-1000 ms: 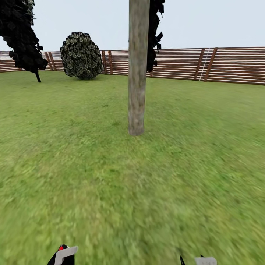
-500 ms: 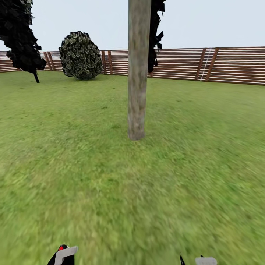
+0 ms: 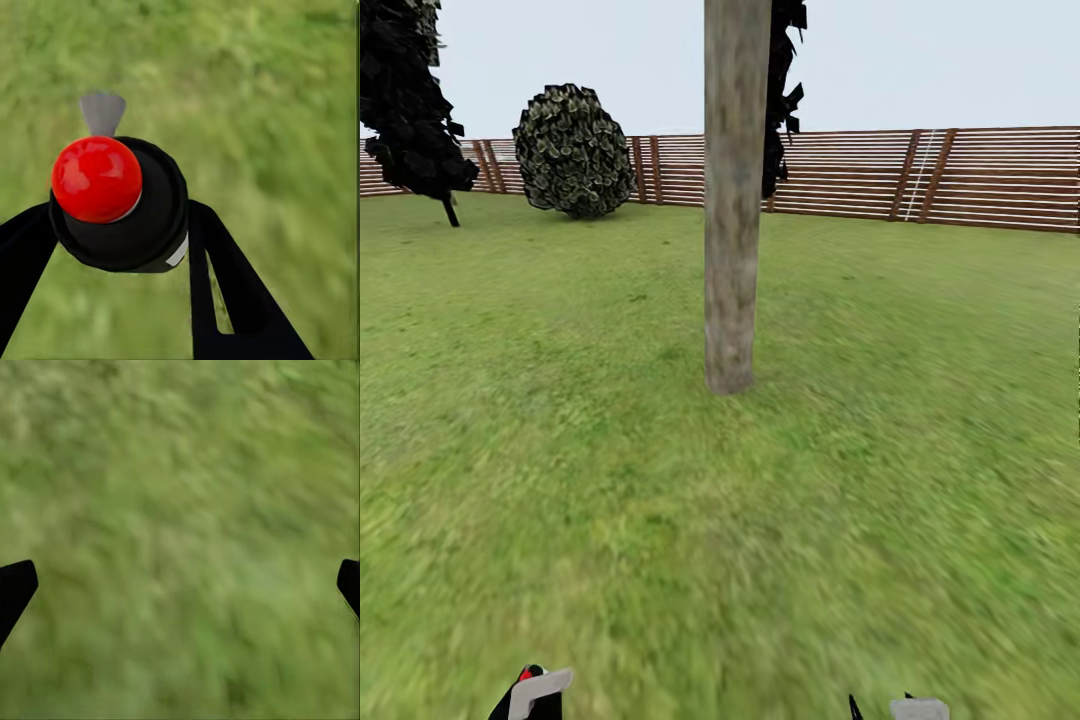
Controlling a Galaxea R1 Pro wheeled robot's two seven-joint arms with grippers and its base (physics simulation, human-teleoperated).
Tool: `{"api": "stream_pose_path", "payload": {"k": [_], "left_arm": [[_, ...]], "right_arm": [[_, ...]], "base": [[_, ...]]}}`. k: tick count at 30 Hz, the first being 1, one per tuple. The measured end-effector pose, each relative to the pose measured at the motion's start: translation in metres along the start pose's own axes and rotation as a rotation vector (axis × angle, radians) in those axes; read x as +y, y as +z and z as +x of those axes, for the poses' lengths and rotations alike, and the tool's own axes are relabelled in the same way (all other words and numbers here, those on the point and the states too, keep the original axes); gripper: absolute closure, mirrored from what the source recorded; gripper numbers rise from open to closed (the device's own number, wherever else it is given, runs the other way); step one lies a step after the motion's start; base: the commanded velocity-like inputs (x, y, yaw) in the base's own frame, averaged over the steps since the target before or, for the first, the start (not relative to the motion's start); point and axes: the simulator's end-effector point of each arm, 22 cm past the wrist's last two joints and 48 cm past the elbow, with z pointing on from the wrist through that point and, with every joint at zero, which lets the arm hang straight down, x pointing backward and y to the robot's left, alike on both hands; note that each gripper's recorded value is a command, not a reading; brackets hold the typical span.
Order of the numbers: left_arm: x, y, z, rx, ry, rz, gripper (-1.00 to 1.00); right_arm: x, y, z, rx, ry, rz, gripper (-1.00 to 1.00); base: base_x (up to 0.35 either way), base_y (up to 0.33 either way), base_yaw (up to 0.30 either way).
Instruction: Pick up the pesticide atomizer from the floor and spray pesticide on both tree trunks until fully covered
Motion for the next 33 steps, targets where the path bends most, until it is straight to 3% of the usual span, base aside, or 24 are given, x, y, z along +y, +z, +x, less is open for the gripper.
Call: {"api": "stream_pose_path", "payload": {"k": [8, 33], "left_arm": [[0.0000, 0.0001, -0.0002, -0.001, 0.000, 0.000, 1.00], [0.0000, 0.0000, -0.0002, -0.001, 0.001, 0.000, 1.00]], "right_arm": [[0.0004, 0.0000, 0.0000, 0.000, -0.001, -0.001, -1.00], [0.0006, 0.0001, -0.0003, -0.001, -0.002, -0.002, -1.00]], "base": [[0.334, 0.000, -0.170], [0.334, 0.000, -0.004]]}}
